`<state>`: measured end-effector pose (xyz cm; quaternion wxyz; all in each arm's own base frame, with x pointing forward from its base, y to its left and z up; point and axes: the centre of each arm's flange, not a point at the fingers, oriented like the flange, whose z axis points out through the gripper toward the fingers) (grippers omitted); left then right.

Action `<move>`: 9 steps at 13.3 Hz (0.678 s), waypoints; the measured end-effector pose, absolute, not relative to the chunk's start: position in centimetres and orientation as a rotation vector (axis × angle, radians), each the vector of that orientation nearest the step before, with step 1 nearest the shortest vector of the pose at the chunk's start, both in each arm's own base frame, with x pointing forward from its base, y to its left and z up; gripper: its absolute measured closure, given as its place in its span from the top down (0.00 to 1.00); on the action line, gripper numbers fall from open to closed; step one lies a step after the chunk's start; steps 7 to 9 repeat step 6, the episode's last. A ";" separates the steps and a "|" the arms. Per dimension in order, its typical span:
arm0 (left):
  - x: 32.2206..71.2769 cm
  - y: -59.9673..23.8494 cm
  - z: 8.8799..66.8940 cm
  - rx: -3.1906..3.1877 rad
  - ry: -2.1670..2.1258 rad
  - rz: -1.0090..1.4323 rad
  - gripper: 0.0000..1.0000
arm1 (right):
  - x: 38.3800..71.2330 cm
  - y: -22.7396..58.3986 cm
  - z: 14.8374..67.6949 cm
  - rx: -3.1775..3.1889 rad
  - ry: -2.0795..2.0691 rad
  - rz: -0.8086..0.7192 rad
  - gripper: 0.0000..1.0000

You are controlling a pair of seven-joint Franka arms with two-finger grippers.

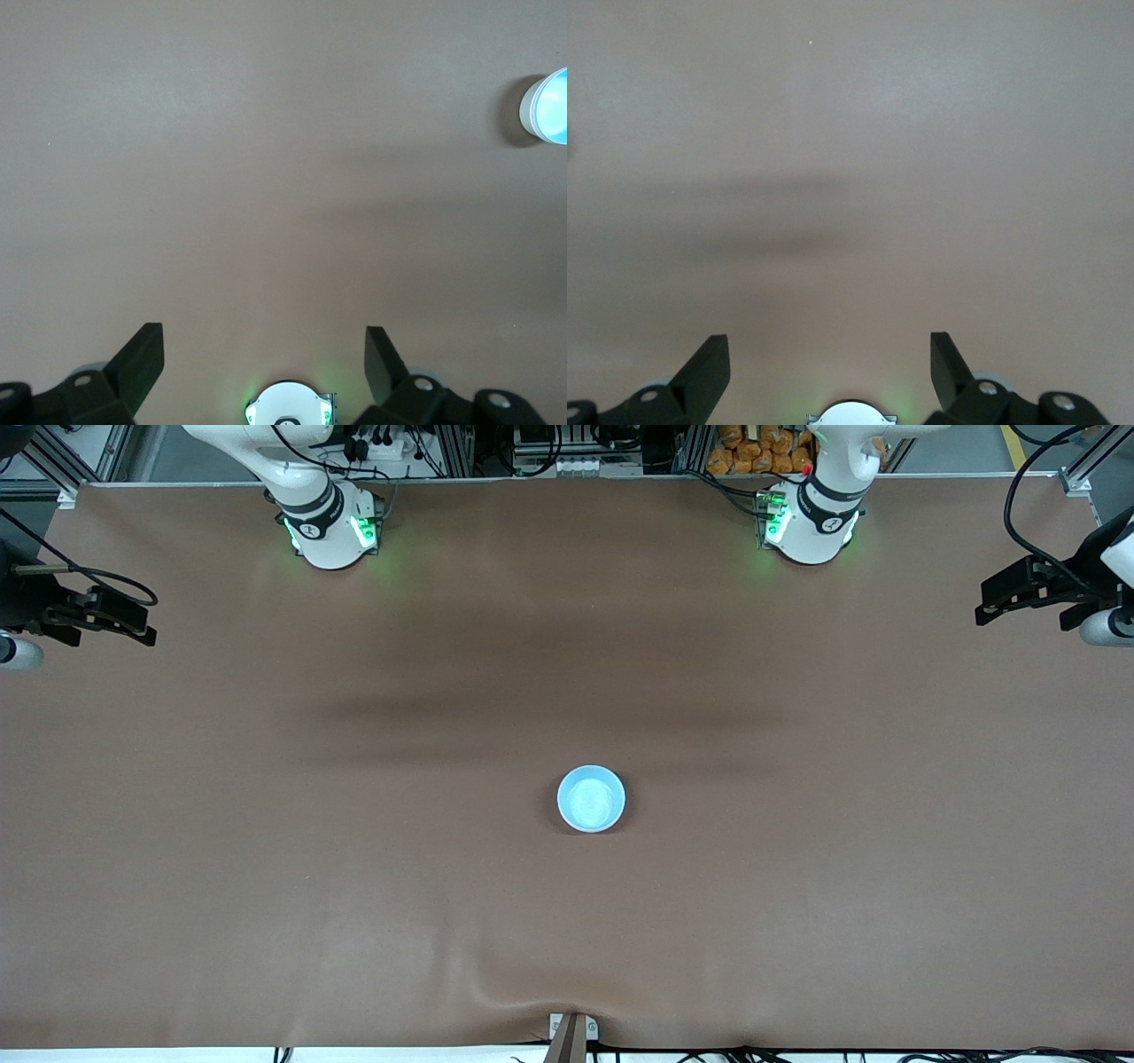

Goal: Stack pink and blue bowls on white bowl

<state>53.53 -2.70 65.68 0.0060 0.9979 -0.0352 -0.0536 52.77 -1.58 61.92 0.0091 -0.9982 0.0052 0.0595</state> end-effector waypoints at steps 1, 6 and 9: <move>53.5 -2.7 65.7 3.123 -0.110 -0.168 1.00 | 52.8 -1.6 61.9 -3.118 0.014 0.186 1.00; 53.5 -2.8 65.7 3.123 -0.114 -0.168 1.00 | 52.8 -1.5 62.2 -3.119 0.009 0.176 1.00; 53.5 -2.8 65.7 3.123 -0.114 -0.168 1.00 | 52.8 -1.5 62.2 -3.119 0.009 0.176 1.00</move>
